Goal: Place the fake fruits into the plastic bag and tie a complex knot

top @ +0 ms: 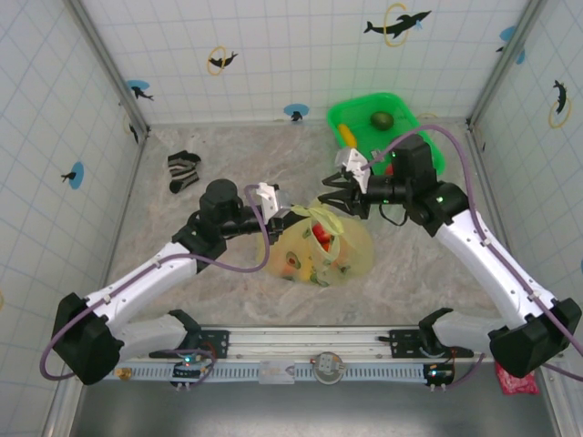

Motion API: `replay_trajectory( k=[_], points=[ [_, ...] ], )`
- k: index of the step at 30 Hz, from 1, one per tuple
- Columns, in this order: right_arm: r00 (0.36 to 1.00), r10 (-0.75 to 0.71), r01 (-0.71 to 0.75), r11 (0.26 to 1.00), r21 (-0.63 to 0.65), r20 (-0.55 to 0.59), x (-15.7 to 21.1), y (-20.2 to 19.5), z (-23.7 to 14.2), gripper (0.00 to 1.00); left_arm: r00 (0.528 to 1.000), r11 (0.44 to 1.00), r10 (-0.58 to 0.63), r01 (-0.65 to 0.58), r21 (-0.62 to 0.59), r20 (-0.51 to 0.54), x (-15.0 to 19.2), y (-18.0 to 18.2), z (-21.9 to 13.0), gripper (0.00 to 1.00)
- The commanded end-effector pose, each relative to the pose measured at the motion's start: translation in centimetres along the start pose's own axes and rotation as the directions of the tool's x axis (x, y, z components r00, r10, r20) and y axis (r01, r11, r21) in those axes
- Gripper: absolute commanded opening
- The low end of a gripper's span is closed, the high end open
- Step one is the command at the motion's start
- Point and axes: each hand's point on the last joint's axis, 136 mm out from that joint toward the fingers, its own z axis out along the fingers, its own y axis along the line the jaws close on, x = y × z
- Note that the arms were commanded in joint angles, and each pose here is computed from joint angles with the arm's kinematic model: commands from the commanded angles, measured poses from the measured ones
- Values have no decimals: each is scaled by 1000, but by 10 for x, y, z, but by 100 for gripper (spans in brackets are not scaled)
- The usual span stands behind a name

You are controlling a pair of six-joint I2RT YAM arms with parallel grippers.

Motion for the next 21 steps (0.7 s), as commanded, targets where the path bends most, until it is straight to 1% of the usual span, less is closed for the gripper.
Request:
replay_trajectory(
  k=[1,4,7,15,19,21],
  points=[
    [999,-33,33,996,-85,9,-1,19,3,46,999,999,40,-41,28,16,-5,-9,-3,0],
    [998,-56,52,995,-88,-40,11,24,8,50,999,999,42,-43,28,16,-5,-9,-3,0],
    [993,-77,71,995,-69,-94,22,22,12,50,999,999,43,-44,33,18,-6,-10,-2,0],
    [989,-89,80,994,-78,-119,29,24,18,50,999,998,39,-40,39,17,-6,-11,-2,0],
    [988,-96,85,992,-96,-119,27,27,23,55,999,998,41,-41,40,16,-6,-11,-2,0],
    [988,-98,86,991,-104,-117,26,27,25,55,999,998,40,-40,40,13,-6,-10,-1,0]
  ],
)
